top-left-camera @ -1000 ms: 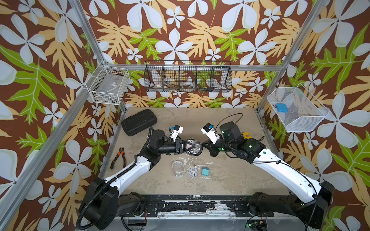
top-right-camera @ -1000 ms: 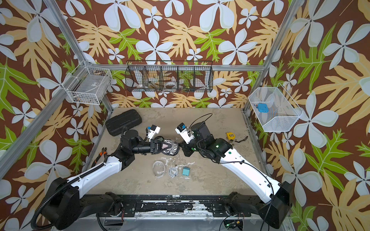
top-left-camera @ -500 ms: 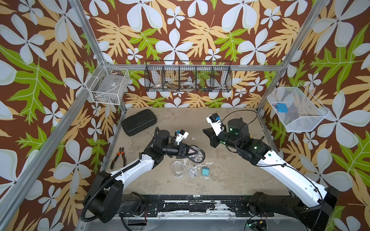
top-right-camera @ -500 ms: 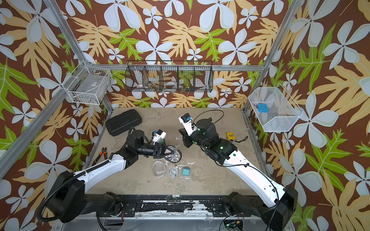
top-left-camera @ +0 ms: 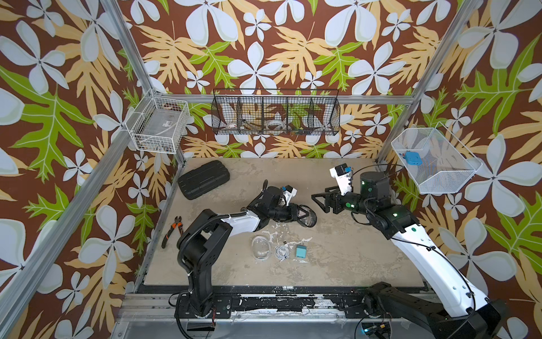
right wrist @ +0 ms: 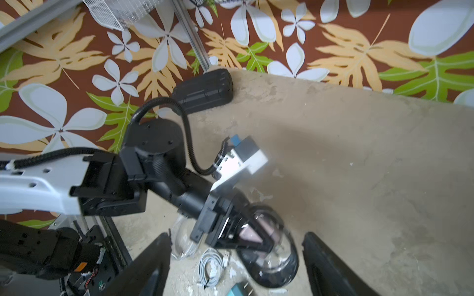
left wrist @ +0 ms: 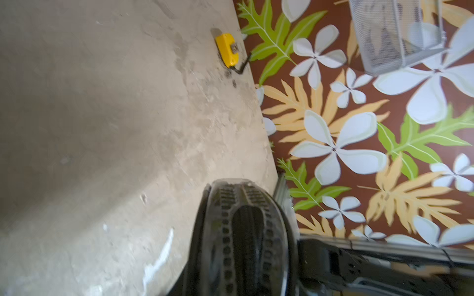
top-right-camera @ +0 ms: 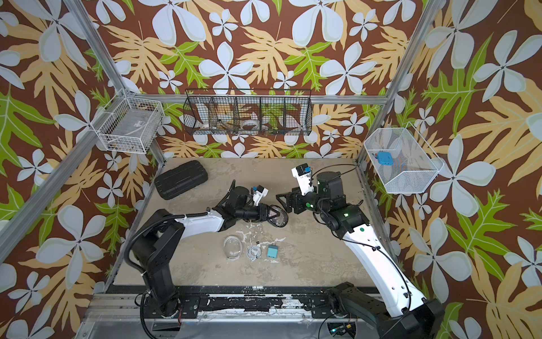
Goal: Pack away charging kits
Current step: Place the storage bag at the center of the board.
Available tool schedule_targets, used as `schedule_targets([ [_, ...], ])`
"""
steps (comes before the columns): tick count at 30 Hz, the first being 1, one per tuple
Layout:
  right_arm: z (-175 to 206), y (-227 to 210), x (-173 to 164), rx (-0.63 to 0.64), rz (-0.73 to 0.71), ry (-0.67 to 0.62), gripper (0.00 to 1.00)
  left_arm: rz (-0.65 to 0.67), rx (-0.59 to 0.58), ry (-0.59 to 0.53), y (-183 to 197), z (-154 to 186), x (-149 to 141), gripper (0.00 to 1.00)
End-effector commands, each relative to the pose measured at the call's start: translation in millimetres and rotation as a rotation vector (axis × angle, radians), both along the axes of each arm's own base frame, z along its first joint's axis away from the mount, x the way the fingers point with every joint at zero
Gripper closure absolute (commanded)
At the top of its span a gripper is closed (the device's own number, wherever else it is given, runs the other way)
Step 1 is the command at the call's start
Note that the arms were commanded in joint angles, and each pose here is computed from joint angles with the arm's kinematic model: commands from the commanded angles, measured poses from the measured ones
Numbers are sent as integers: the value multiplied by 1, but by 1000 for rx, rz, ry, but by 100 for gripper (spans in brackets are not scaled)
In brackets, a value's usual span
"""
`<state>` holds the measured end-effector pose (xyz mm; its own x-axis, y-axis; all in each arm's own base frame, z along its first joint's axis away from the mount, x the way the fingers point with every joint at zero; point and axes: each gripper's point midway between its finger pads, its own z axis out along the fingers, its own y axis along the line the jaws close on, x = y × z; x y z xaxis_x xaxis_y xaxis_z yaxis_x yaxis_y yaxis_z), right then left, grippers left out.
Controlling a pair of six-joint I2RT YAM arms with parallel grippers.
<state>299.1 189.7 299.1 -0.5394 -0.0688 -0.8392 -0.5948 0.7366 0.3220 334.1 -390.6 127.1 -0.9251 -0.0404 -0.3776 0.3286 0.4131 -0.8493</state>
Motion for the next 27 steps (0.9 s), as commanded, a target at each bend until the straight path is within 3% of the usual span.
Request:
schedule_targets([
  [1, -6, 3, -3, 30, 14, 25, 17, -8, 58, -48, -12, -24, 16, 100],
  [4, -13, -2, -2, 37, -3, 34, 17, -16, 172, -25, -15, -61, 24, 100],
  [10, -15, -12, 6, 66, -29, 44, 17, 0, 276, -29, -9, -95, 32, 94],
  [16, -20, -11, 6, 76, -20, 64, 15, 31, 384, -75, 2, -98, 43, 54],
  [18, -20, -11, 4, 78, -17, 64, 14, 55, 440, -112, 11, -92, 51, 31],
  [27, -16, -13, -1, 79, -20, 54, 10, 161, 673, -207, 67, -54, 69, 28],
])
